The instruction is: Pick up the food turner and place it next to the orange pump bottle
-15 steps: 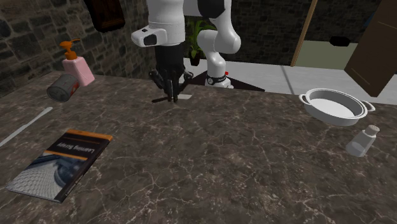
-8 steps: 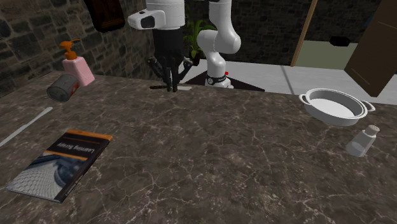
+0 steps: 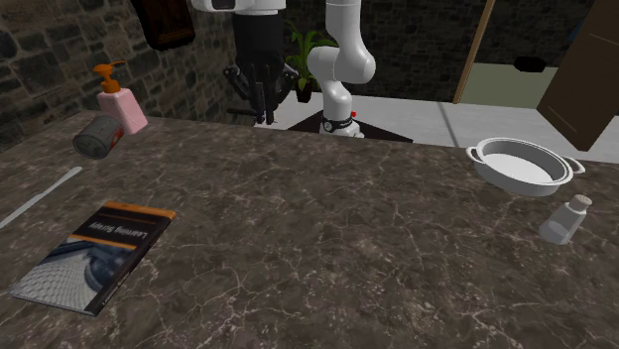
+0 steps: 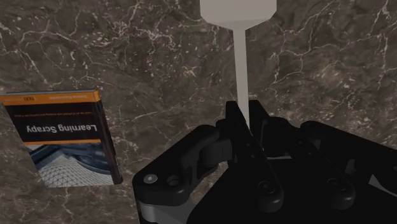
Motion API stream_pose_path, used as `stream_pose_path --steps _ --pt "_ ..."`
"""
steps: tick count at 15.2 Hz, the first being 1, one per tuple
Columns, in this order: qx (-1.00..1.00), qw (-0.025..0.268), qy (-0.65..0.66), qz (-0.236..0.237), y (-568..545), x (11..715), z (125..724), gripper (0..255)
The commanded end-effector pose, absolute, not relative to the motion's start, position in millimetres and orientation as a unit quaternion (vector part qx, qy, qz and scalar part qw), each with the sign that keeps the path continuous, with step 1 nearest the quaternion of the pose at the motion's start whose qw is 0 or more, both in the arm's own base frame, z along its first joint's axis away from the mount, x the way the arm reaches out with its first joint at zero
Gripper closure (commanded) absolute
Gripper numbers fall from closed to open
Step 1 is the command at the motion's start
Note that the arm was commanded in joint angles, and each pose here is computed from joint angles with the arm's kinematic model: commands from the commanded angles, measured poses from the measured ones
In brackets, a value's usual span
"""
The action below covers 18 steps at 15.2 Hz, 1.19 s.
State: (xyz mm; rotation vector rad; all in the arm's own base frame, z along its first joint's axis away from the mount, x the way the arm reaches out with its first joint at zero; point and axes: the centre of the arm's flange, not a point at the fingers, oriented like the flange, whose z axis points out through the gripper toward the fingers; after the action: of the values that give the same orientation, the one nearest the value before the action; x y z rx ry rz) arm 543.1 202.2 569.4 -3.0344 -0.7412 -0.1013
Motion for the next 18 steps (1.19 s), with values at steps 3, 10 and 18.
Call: stream_pose_path --steps 3,10,18 --pt "-0.971 0.008 -0.237 -0.032 203 543 592 255" --pt "-0.971 0.008 -0.237 -0.032 203 543 629 255" --pt "-0.971 0.008 -0.237 -0.032 111 530 631 255"
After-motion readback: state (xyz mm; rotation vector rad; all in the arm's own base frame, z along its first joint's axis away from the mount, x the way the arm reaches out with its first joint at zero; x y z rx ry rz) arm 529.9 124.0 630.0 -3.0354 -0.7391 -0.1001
